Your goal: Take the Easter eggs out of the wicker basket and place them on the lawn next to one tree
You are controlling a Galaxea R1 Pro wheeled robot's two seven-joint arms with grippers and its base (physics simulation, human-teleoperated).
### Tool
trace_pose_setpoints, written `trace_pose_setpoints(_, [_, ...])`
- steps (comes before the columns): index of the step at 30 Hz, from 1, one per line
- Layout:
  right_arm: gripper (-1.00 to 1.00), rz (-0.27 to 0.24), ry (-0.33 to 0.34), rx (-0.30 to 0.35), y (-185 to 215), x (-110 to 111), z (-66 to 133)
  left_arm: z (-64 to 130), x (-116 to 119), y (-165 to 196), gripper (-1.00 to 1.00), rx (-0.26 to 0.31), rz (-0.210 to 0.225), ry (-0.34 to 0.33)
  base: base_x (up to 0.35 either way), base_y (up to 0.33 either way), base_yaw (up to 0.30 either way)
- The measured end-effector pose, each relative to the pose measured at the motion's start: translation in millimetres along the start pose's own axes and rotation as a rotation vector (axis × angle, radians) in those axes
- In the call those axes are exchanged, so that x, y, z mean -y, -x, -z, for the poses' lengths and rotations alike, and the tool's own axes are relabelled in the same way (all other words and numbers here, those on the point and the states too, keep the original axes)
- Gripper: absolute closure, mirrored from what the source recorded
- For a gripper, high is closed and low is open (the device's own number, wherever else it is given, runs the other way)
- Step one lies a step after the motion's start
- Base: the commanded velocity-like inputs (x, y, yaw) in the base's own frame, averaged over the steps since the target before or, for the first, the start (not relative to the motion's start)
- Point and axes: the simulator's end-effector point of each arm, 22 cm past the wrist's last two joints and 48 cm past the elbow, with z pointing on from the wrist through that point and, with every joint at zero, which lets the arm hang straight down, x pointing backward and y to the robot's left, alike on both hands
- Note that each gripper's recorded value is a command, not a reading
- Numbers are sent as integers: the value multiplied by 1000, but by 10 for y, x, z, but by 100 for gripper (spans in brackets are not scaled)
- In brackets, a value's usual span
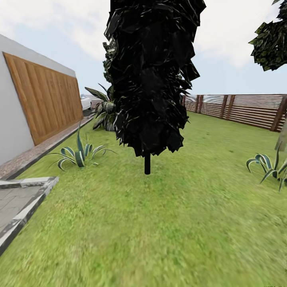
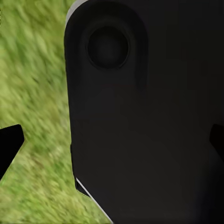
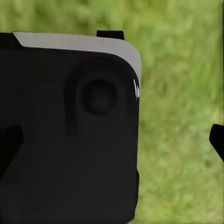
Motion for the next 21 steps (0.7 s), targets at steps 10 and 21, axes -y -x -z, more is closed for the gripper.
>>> trace_pose_setpoints(10, [-100,0,0,-3,-13,-3,-1,0,0,-14,-100,-3,0,0,336,0,-192])
trace_pose_setpoints(21, [-100,0,0,-3,-14,0,-1,0,0,-14,-100,-3,0,0,336,0,-191])
